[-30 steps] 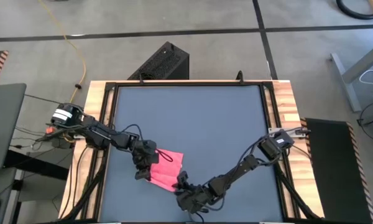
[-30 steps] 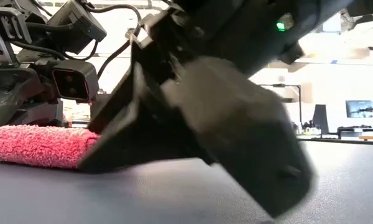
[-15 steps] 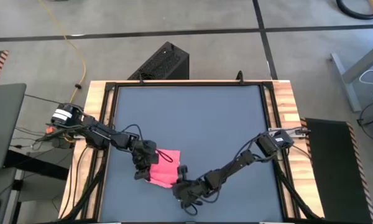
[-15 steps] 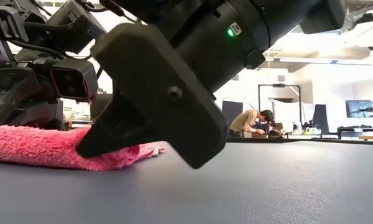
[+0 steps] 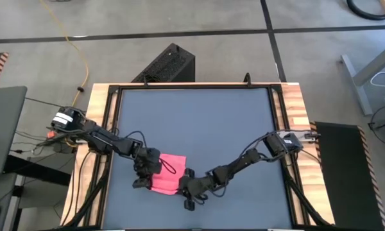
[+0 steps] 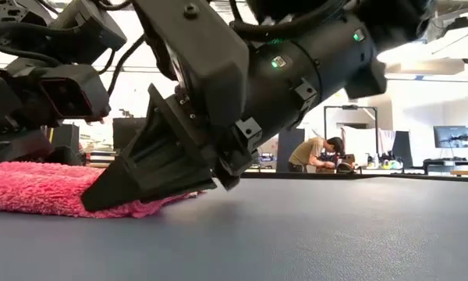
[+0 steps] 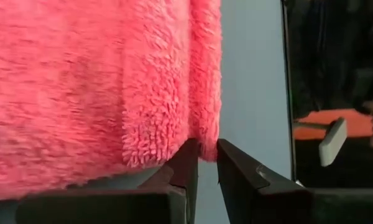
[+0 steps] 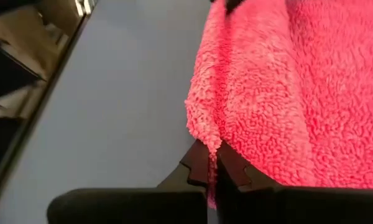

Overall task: Roll towel
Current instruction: Roll the pink microfiber towel

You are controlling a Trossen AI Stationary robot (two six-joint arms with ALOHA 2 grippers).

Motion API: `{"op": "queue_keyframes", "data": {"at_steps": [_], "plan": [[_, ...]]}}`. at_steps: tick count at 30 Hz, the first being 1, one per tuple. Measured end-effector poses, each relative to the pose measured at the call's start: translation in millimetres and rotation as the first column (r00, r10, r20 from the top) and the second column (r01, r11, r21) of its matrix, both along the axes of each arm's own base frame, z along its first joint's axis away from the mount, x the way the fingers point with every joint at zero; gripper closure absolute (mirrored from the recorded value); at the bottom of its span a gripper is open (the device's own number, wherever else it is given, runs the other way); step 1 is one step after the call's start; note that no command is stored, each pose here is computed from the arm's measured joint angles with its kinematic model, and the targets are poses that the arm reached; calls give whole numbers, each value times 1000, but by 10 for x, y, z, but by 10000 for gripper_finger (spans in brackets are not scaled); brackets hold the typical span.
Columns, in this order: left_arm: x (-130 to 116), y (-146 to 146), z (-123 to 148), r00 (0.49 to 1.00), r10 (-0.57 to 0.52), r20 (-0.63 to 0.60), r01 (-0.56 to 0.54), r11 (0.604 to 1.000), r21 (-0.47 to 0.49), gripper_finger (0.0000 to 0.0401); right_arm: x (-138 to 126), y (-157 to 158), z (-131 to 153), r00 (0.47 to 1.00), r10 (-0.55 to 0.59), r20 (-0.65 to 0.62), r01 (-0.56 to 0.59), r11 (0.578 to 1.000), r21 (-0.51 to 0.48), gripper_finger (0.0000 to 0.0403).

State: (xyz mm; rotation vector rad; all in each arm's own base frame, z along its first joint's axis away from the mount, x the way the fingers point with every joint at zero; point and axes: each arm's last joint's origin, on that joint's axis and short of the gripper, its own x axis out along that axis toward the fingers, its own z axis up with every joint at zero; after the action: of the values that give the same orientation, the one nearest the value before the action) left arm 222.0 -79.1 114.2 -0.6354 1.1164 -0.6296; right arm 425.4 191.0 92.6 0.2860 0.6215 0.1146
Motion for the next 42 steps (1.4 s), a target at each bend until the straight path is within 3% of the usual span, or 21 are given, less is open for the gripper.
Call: {"op": "queue_keyframes", "data": {"at_steps": [5, 10, 13, 16, 23, 27, 32, 39, 42], "plan": [[-105, -34, 193, 990, -8, 141, -16, 986, 166, 362, 21, -84, -27, 998, -26, -55, 30, 997, 72, 379], [-302, -8, 503, 939, -13, 343, -137, 902, 409, 378, 22, -100, -41, 996, -54, -73, 61, 993, 102, 379], [-388, -79, 666, 870, -70, 488, -206, 848, 488, 386, 30, -122, -46, 994, -71, -80, 80, 990, 118, 379], [-422, -235, 741, 788, -169, 591, -218, 822, 526, 391, 30, -122, -47, 993, -78, -84, 88, 988, 127, 379], [-314, -679, 569, 603, -411, 683, -159, 778, 608, 390, 38, -144, -47, 991, -99, -86, 110, 984, 138, 378], [-223, -791, 375, 626, -488, 608, -117, 712, 692, 364, 47, -161, -44, 990, -110, -88, 123, 981, 151, 378], [-100, -892, 256, 695, -467, 547, -86, 702, 707, 304, 47, -163, -43, 989, -115, -89, 128, 979, 156, 378], [91, -1020, 265, 785, -495, 373, -30, 570, 821, 227, 48, -165, -43, 989, -117, -90, 130, 979, 160, 378], [163, -1062, 316, 824, -456, 336, -43, 540, 841, 215, 46, -159, -43, 989, -116, -90, 129, 979, 160, 378]]}}
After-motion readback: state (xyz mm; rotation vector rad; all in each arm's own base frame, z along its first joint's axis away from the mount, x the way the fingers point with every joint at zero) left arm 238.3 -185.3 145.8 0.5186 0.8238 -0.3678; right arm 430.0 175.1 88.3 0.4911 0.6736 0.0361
